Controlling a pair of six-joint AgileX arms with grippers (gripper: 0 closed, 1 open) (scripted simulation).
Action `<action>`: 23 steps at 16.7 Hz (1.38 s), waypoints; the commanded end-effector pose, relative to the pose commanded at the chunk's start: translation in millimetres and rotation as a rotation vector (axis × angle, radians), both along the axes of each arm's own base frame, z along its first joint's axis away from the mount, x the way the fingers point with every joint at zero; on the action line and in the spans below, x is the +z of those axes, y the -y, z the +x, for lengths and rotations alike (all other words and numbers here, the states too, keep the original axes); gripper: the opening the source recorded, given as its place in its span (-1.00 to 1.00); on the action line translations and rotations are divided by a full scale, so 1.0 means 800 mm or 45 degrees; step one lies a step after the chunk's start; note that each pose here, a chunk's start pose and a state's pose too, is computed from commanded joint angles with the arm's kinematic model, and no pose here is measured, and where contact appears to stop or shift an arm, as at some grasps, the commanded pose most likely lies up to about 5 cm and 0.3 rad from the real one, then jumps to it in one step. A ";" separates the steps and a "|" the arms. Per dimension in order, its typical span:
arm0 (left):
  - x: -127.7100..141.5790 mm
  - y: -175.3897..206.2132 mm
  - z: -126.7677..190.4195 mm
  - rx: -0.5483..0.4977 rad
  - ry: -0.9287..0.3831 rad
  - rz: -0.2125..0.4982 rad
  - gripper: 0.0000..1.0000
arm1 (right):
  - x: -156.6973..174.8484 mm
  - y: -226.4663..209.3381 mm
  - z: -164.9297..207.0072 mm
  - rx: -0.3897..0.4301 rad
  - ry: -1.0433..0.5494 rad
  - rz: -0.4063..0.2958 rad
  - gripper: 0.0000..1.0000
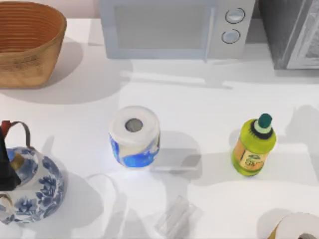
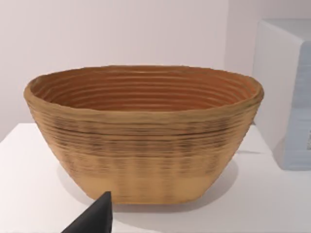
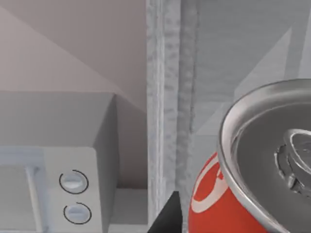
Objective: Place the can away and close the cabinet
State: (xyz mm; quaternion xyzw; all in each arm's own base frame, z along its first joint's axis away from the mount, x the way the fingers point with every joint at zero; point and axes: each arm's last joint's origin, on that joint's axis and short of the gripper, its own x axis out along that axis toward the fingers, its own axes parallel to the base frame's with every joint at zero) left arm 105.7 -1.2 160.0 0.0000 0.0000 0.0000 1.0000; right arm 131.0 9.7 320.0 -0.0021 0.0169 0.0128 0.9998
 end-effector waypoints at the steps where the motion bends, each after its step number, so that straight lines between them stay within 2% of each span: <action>1: 0.000 0.000 0.000 0.000 0.000 0.000 1.00 | 0.029 -0.003 0.009 0.003 0.010 0.003 -1.00; 6: 0.000 0.000 0.000 0.000 0.000 0.000 1.00 | 0.155 -0.021 0.066 0.009 0.049 0.012 -1.00; 10: 0.000 0.000 0.000 0.000 0.000 0.000 1.00 | 0.213 -0.037 0.116 -0.001 0.054 0.008 -1.00; 15: 0.000 0.000 0.000 0.000 0.000 0.000 1.00 | 0.237 -0.046 0.154 -0.030 0.044 0.007 -1.00; 23: 0.000 0.000 0.000 0.000 0.000 0.000 1.00 | 0.241 -0.048 0.165 -0.025 0.036 0.004 -1.00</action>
